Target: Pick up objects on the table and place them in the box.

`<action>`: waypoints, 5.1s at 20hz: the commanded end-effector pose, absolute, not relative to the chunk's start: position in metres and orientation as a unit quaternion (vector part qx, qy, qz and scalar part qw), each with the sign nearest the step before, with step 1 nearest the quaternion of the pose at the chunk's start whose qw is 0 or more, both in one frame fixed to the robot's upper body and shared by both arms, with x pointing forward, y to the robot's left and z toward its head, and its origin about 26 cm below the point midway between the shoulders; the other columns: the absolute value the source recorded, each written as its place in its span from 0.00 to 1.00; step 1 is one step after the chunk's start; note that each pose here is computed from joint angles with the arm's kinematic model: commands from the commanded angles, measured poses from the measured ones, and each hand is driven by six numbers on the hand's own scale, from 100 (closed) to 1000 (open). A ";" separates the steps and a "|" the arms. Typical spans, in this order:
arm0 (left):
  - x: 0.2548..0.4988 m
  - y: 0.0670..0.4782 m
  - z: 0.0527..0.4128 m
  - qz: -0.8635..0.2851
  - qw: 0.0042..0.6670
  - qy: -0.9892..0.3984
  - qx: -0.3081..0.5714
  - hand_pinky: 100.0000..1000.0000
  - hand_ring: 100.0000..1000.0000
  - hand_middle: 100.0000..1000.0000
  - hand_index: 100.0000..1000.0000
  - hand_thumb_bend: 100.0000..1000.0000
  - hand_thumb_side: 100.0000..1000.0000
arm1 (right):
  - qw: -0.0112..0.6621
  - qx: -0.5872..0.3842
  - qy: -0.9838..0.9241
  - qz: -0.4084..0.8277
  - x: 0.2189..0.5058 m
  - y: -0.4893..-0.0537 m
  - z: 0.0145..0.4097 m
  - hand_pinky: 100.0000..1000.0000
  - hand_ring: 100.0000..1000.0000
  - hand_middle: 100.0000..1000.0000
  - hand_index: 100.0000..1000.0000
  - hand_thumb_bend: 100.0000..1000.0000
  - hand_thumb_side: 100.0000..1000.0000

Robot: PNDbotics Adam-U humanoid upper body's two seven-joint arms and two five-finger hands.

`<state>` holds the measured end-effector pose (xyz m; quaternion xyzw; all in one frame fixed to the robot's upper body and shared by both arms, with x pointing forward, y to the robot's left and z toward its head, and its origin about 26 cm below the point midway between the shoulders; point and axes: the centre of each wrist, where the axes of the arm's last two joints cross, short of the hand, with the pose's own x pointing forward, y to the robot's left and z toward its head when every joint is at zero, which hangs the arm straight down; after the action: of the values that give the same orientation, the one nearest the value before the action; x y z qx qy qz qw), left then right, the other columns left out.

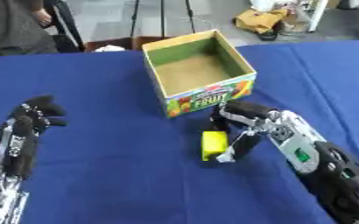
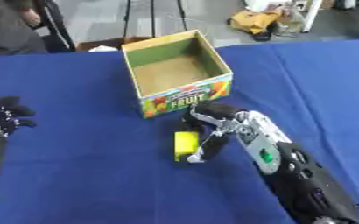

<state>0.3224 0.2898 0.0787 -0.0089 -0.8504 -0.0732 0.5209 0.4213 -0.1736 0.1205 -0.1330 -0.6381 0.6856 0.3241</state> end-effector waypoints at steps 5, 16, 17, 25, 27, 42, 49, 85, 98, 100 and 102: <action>0.323 0.293 0.087 -0.078 0.511 -0.856 -0.003 0.55 0.62 0.54 0.74 0.92 0.75 | 0.285 -0.174 -0.677 0.656 0.416 -0.197 0.183 0.04 0.32 0.26 0.38 0.21 0.30; 0.330 0.274 0.094 -0.094 0.498 -0.861 -0.039 0.55 0.62 0.54 0.74 0.92 0.75 | 0.302 -0.299 -0.687 0.590 0.434 -0.240 0.235 0.08 0.34 0.28 0.39 0.20 0.33; 0.332 0.271 0.095 -0.096 0.496 -0.862 -0.045 0.55 0.62 0.54 0.74 0.92 0.75 | 0.308 -0.310 -0.688 0.580 0.438 -0.244 0.235 0.08 0.34 0.28 0.39 0.21 0.34; 0.337 0.252 0.104 -0.114 0.480 -0.866 -0.082 0.55 0.62 0.54 0.74 0.92 0.75 | 0.354 -0.374 -0.688 0.511 0.465 -0.267 0.232 0.11 0.37 0.30 0.41 0.24 0.34; 0.338 0.248 0.107 -0.119 0.476 -0.867 -0.090 0.55 0.62 0.54 0.74 0.92 0.75 | 0.365 -0.386 -0.686 0.498 0.471 -0.270 0.229 0.12 0.37 0.31 0.42 0.25 0.34; 0.340 0.235 0.114 -0.133 0.465 -0.868 -0.116 0.55 0.62 0.54 0.74 0.92 0.75 | 0.376 -0.433 -0.659 0.487 0.487 -0.265 0.203 0.28 0.53 0.47 0.63 0.36 0.46; 0.340 0.235 0.114 -0.135 0.466 -0.866 -0.117 0.55 0.62 0.54 0.74 0.92 0.76 | 0.370 -0.423 -0.640 0.524 0.486 -0.258 0.201 0.50 0.72 0.73 0.81 0.61 0.54; 0.343 0.262 0.113 -0.114 0.474 -0.872 -0.049 0.55 0.64 0.55 0.74 0.89 0.76 | 0.359 -0.161 -0.889 0.235 0.349 -0.288 0.224 0.42 0.66 0.65 0.78 0.42 0.74; 0.340 0.267 0.108 -0.101 0.484 -0.869 -0.030 0.55 0.64 0.56 0.74 0.88 0.77 | 0.440 -0.139 -0.883 0.087 0.319 -0.310 0.173 0.37 0.62 0.62 0.77 0.38 0.70; 0.340 0.268 0.107 -0.100 0.484 -0.869 -0.029 0.55 0.65 0.56 0.74 0.87 0.78 | 0.444 -0.139 -0.881 0.079 0.318 -0.311 0.170 0.37 0.61 0.62 0.76 0.38 0.70; 0.341 0.268 0.108 -0.098 0.482 -0.870 -0.028 0.55 0.65 0.56 0.74 0.88 0.79 | 0.449 -0.140 -0.880 0.072 0.317 -0.312 0.167 0.37 0.61 0.62 0.75 0.38 0.70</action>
<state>0.3396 0.2604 0.0998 -0.0404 -0.8643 -0.0947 0.4923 0.3193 -0.3101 0.1576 -0.1381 -0.8725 0.0776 0.4622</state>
